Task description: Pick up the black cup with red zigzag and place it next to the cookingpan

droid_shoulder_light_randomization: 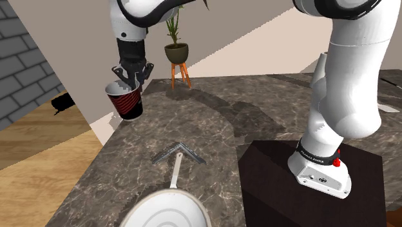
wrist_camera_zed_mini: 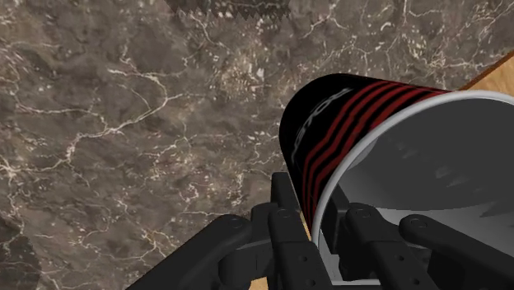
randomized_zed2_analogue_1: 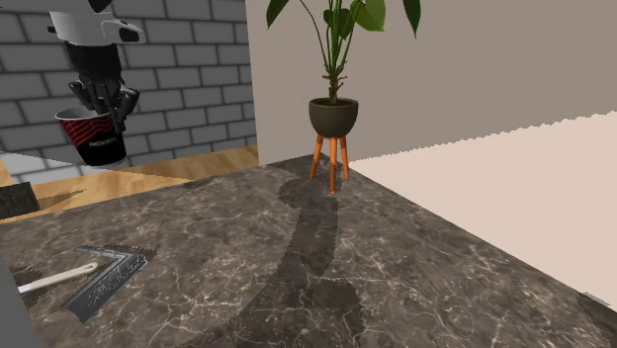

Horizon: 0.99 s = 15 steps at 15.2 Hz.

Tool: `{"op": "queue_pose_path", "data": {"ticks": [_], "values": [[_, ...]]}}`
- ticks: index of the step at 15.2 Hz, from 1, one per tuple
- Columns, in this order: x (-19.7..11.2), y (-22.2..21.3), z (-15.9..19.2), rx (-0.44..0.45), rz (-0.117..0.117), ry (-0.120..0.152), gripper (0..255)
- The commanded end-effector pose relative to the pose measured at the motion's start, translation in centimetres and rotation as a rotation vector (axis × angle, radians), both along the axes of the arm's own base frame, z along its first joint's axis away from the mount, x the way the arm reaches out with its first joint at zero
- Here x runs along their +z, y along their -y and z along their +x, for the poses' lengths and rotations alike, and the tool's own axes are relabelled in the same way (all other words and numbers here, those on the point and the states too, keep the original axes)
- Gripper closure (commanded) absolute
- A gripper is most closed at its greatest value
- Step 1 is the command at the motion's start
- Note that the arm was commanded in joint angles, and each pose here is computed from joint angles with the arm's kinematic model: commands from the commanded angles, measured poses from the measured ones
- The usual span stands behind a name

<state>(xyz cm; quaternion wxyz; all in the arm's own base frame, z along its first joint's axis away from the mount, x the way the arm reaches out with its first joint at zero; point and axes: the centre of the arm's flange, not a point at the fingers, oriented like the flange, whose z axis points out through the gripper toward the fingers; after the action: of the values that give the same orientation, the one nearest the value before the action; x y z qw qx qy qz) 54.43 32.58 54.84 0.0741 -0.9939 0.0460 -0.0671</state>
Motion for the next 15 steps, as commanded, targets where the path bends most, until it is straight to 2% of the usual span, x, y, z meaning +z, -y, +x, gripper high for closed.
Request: {"op": "queue_pose_path", "data": {"ticks": [1, 15], "values": [[0.0, -2.6, -0.5, -0.001, 0.0, 0.001, 255], [0.1, -20.9, -3.2, -0.002, 0.0, 0.001, 255]]}}
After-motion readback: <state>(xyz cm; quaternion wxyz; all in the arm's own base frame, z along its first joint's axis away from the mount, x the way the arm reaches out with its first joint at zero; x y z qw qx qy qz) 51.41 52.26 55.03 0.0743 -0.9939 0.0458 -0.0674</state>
